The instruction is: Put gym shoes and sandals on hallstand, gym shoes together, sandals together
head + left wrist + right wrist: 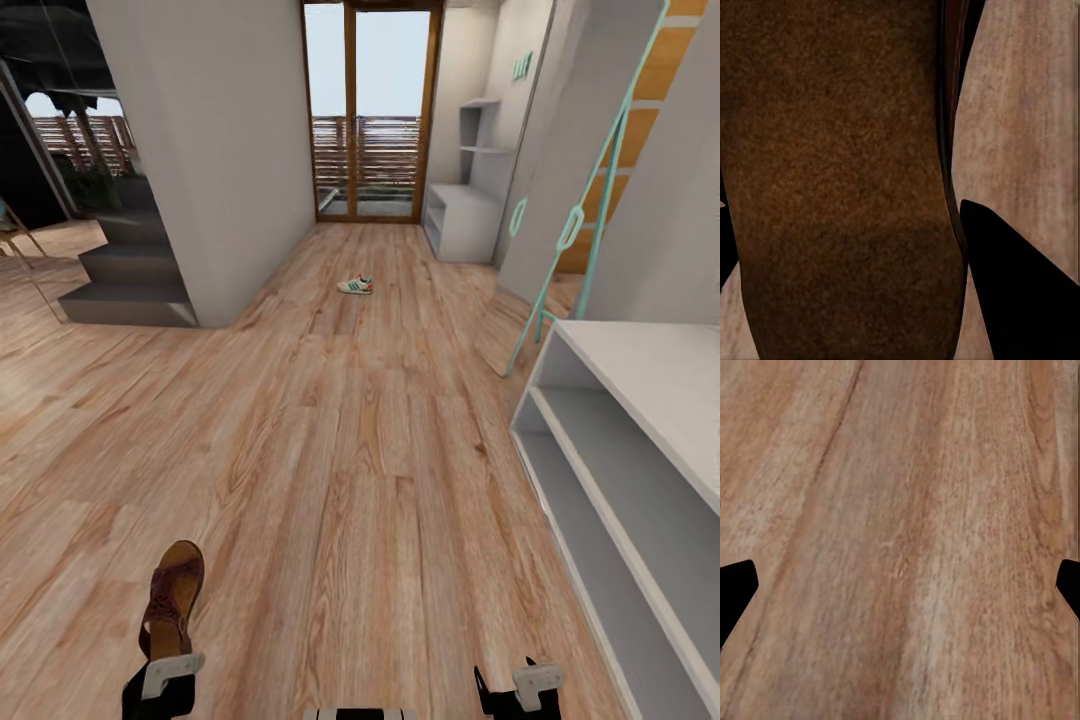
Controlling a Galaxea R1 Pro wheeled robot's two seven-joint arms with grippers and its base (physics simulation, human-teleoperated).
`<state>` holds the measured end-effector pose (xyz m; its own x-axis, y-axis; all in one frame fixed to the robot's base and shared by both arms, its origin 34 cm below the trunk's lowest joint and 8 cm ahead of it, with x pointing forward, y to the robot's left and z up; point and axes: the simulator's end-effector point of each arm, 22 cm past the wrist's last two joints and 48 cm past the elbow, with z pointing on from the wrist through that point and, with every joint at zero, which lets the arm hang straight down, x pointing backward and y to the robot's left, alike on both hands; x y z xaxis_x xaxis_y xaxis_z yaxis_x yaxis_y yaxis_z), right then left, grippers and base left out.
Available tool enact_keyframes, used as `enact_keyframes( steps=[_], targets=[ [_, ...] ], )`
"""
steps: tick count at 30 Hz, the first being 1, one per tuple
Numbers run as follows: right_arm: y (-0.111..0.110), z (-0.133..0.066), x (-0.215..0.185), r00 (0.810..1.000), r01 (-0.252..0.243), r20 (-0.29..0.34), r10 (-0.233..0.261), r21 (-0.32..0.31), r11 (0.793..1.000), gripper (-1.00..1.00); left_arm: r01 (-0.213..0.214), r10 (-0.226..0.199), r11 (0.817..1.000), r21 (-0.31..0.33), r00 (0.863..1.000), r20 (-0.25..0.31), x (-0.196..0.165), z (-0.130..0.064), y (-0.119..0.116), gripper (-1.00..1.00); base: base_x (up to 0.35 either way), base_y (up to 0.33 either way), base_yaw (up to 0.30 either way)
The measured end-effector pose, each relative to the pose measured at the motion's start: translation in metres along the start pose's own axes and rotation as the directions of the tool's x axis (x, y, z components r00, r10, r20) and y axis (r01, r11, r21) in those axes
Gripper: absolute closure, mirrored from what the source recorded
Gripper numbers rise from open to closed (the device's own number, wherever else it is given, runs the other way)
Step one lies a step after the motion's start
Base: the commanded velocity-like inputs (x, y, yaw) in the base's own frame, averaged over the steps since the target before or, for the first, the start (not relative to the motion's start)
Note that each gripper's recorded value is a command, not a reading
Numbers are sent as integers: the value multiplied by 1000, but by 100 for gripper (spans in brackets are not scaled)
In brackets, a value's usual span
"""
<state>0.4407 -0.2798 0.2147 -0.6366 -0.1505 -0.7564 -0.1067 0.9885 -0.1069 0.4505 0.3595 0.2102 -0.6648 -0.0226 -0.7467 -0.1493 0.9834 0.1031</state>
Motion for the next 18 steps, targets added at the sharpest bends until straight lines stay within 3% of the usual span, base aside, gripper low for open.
enact_keyframes(
  steps=[18],
  targets=[
    [-6,-4,-48,995,0,99,-1,14,1000,-100,17,-17,1000,3,995,98,-48,-6,1,100,0,0,0]
  ],
)
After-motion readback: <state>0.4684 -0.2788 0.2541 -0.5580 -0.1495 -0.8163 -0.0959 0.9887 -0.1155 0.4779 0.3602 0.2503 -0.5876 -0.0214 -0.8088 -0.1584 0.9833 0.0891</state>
